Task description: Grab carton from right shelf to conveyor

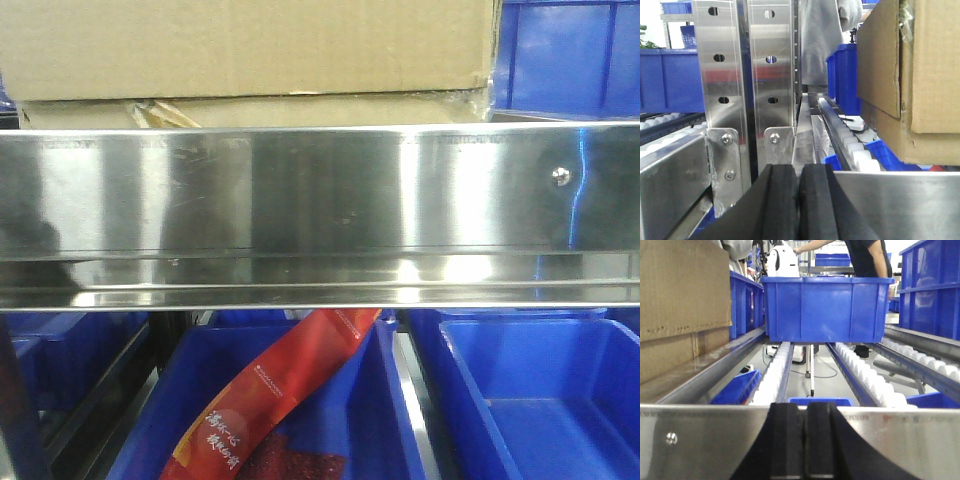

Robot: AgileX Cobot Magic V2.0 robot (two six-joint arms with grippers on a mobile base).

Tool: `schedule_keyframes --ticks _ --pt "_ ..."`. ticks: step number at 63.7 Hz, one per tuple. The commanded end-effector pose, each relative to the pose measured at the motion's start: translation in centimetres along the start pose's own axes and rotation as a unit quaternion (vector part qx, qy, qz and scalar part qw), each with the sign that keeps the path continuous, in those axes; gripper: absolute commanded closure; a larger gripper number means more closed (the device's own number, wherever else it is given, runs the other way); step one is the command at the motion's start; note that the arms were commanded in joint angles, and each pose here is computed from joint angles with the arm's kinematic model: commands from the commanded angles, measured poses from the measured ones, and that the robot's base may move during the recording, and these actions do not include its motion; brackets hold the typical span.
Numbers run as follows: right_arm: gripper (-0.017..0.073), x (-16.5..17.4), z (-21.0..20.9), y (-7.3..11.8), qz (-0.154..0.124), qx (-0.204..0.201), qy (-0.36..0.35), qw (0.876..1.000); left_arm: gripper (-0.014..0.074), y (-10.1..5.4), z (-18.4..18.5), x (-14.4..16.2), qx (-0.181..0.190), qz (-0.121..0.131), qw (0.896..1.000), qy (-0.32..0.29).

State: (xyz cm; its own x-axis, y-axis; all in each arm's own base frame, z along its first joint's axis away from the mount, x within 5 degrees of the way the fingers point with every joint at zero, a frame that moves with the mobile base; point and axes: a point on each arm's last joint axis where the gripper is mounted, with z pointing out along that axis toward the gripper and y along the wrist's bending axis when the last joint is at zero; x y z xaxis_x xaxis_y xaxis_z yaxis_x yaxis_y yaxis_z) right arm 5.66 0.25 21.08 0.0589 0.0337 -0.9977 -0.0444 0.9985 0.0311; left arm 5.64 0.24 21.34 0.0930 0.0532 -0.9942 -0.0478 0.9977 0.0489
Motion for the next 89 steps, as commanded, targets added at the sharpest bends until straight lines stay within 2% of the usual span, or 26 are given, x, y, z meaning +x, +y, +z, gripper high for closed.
schedule_keyframes --ticks 1,6,10,20,23,26,32,36,40,47,51,59,68,73,78,89 --pt "0.0629 -0.7 -0.1 0.0 -0.003 0.001 -0.037 0.999 0.0589 0.1 -0.1 -0.7 -0.004 -0.005 0.999 -0.037" --pt "0.0629 -1.0 -0.1 -0.1 -0.003 0.002 -0.052 0.999 0.0589 0.1 -0.1 -1.4 -0.007 -0.005 0.997 -0.072" --pt "0.0629 -1.5 -0.2 0.0 -0.003 0.002 -0.059 0.998 0.0589 0.1 -0.2 -2.0 -0.007 -0.005 0.997 -0.076" --pt "0.0629 -5.6 -1.0 0.2 -0.002 -0.003 -0.090 0.996 0.0582 0.3 -1.1 -6.5 -0.004 0.000 0.999 -0.053" --pt "0.0629 -7.1 -1.4 0.3 -0.003 -0.006 -0.093 0.996 0.0559 0.4 -1.4 -8.2 -0.003 0.000 0.999 -0.049" --pt "0.0629 -9.1 -2.1 0.4 -0.003 -0.012 -0.079 0.997 0.0497 0.5 -1.6 -10.5 -0.001 0.000 1.000 -0.028" --pt "0.0588 -11.0 -2.1 0.6 -0.004 -0.016 -0.051 0.999 0.0387 0.6 -1.3 -12.6 0.000 0.000 1.000 -0.006" --pt "0.0509 -11.7 -1.9 0.6 -0.003 -0.017 -0.048 0.999 0.0326 0.6 -0.7 -13.2 0.001 0.000 1.000 0.008" --pt "0.0386 -12.0 -1.7 0.6 -0.003 -0.016 -0.047 0.999 0.0275 0.6 0.0 -13.2 0.003 -0.006 1.000 0.020" --pt "0.0109 -11.9 -0.9 0.6 -0.002 -0.015 -0.033 0.999 0.0201 0.4 0.6 -13.4 0.015 -0.019 0.999 0.035" --pt "-0.0014 -12.0 -0.9 0.6 -0.002 -0.015 -0.032 0.999 0.0187 0.3 0.7 -13.8 0.027 -0.020 0.998 0.044" --pt "0.0001 -13.2 -1.2 0.7 0.003 -0.020 -0.032 0.999 0.0191 0.1 1.0 -15.8 0.062 -0.020 0.997 0.052" --pt "0.0001 -15.3 -0.2 1.3 0.016 -0.055 0.030 0.998 0.0191 -0.7 3.0 -18.4 0.116 -0.020 0.988 0.097" --pt "0.0001 -16.8 1.3 1.8 0.026 -0.080 0.053 0.995 0.0191 -1.5 4.8 -19.7 0.145 -0.018 0.982 0.120" --pt "0.0001 -18.5 2.9 2.4 0.025 -0.103 0.083 0.991 0.0191 -2.5 7.1 -20.9 0.165 -0.014 0.976 0.142" --pt "0.0001 -23.1 7.6 4.3 0.013 -0.154 0.158 0.975 0.0191 -4.5 12.6 -23.9 0.183 -0.006 0.964 0.195"
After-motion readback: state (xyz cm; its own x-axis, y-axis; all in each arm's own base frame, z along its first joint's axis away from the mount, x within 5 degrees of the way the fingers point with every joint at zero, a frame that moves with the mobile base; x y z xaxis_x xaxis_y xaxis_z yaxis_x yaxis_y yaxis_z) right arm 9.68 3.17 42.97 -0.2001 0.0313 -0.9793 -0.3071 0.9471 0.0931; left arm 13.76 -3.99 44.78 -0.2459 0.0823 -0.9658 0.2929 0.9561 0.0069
